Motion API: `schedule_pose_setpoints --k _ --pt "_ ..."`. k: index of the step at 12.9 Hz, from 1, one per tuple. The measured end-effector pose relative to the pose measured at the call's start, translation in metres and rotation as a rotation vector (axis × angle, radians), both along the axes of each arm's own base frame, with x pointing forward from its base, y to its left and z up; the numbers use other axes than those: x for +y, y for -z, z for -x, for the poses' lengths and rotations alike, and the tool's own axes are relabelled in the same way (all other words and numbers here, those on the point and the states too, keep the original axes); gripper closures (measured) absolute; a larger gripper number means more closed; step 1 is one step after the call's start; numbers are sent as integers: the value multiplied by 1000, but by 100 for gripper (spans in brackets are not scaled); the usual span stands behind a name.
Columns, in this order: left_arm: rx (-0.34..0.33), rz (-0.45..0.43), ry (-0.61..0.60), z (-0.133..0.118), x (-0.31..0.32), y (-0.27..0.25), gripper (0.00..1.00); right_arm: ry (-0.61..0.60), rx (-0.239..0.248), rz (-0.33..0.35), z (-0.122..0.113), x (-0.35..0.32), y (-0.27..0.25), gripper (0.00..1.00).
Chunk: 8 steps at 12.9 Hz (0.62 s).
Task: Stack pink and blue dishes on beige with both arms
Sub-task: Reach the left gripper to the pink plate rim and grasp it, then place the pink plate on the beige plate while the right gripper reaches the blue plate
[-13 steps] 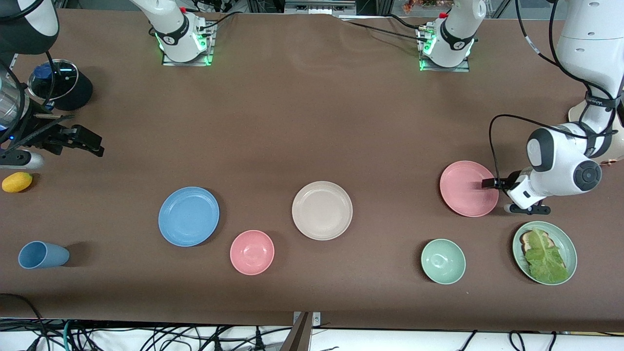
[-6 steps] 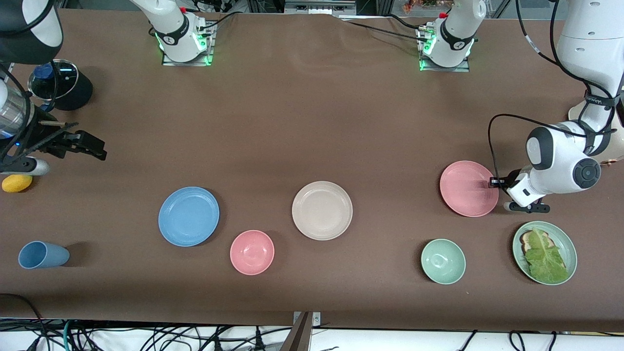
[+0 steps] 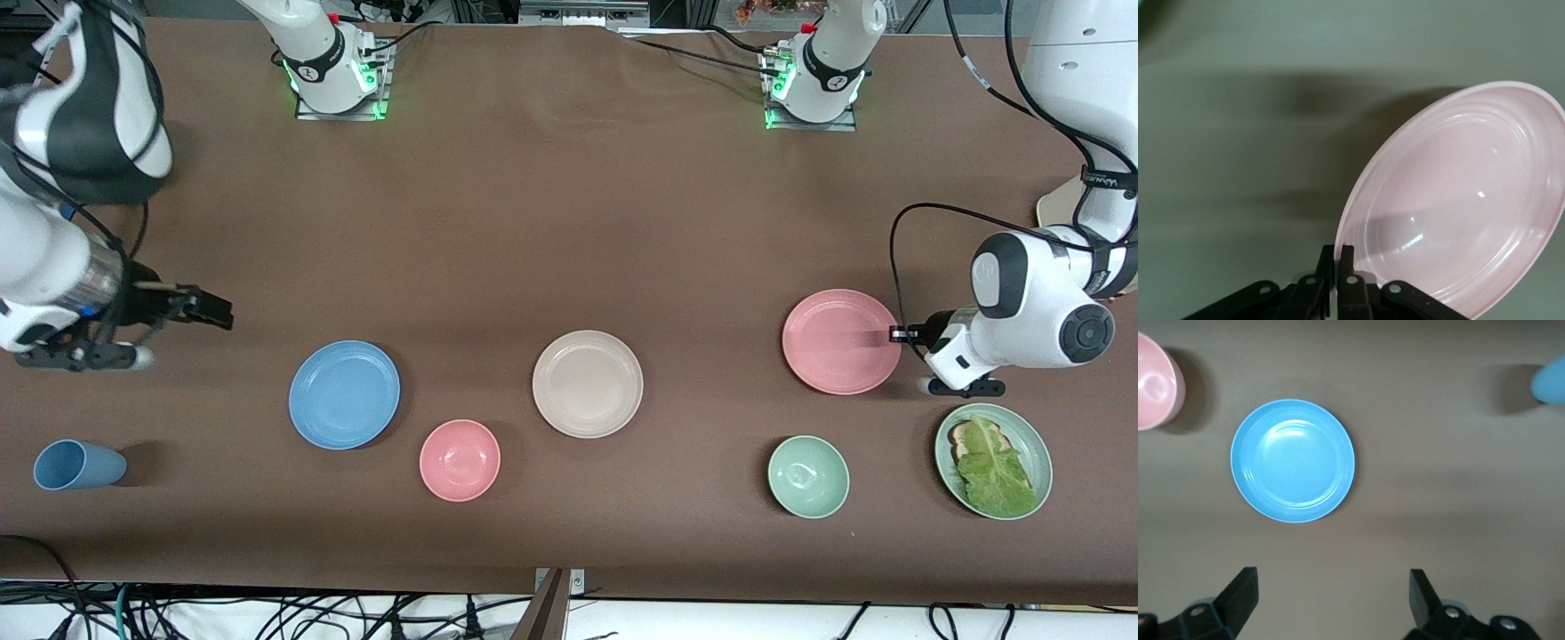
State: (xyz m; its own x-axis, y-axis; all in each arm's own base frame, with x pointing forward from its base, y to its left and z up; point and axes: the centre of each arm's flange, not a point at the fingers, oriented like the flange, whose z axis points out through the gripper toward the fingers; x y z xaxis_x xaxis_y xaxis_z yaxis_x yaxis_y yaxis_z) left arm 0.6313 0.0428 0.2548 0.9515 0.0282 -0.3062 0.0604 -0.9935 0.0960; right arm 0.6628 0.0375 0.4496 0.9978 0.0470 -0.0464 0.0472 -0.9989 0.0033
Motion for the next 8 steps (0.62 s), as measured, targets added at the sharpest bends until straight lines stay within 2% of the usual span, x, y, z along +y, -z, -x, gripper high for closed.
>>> schedule_pose_setpoints --k 2,4,6,8 --pt "18 35 -67 -14 -53 -35 94 -44 4 -1 -17 1 53 0" --pt "30 83 -146 -19 -109 -61 94 -51 -12 0 -31 2 103 0" --pt "46 133 -194 -18 -172 -68 94 -52 -38 0 -42 3 156 2" --pt "34 153 -219 -23 -239 -56 94 -50 -53 2 -47 1 205 4"
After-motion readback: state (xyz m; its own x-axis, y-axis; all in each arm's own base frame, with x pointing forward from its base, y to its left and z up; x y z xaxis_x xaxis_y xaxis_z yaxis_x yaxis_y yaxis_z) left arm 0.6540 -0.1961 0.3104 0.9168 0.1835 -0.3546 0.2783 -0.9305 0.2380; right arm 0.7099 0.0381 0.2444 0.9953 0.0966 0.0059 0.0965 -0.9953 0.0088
